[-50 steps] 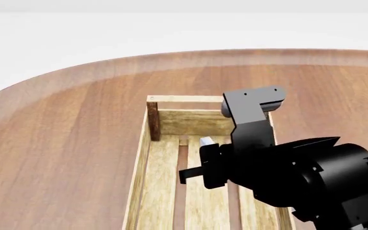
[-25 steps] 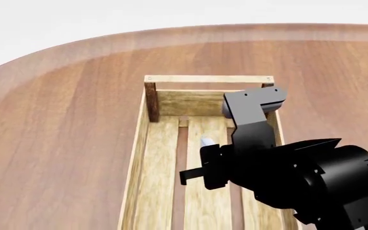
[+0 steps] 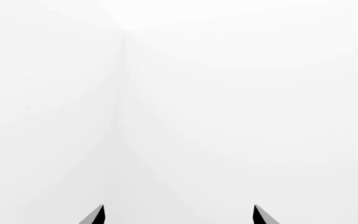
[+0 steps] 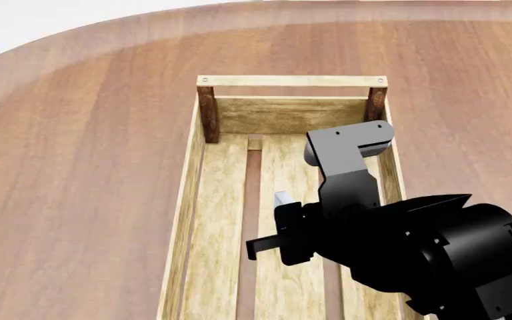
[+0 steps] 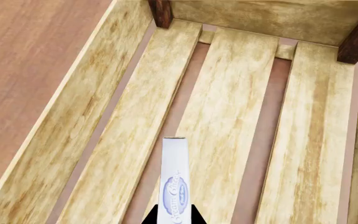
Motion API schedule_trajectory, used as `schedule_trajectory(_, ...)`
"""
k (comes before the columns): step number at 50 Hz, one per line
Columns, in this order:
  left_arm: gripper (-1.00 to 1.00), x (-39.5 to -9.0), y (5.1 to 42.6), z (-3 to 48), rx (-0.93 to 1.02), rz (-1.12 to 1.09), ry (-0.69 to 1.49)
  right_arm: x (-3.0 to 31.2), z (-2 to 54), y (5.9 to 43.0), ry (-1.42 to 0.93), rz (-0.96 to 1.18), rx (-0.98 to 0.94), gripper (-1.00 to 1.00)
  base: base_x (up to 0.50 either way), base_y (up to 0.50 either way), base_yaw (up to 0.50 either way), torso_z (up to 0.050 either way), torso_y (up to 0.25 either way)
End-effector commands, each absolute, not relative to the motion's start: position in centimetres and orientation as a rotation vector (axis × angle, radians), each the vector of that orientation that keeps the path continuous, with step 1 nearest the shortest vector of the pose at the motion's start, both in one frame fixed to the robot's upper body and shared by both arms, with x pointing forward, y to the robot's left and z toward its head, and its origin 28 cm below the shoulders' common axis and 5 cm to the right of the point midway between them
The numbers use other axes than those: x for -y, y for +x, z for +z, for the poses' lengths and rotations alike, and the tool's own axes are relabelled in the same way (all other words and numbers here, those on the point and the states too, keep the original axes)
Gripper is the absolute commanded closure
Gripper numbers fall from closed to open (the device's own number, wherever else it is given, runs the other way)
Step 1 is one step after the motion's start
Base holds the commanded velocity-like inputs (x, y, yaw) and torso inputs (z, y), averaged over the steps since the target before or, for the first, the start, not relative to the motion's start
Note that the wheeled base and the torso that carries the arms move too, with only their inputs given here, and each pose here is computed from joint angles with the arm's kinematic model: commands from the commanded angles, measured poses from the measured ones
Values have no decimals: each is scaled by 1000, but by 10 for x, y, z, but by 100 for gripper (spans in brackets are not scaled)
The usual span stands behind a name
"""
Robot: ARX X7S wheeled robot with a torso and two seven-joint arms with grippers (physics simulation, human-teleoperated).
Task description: Pick up the cream cheese and put it in the tray.
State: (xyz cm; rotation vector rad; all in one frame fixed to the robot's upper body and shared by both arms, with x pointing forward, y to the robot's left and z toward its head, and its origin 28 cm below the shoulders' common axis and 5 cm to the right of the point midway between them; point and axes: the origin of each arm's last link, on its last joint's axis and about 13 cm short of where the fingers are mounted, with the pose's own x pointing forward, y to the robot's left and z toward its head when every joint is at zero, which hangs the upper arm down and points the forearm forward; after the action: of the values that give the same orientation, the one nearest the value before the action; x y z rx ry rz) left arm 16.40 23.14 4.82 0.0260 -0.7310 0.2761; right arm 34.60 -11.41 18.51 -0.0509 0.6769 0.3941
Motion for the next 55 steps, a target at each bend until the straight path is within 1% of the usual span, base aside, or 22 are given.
schedule_trajectory(1,-100,-232,163,48,733,276,25,114,189,345,-49,405,-657,100,0,0,0,0,-96)
schedule_trajectory(49,-100,-232,164,48,736,270,18,113,187,348,-69,389,-662,100,0,0,0,0,-97)
schedule_trajectory(55,-100,-231,164,48,739,255,13,113,186,348,-72,383,-663,100,2,0,1,0,0)
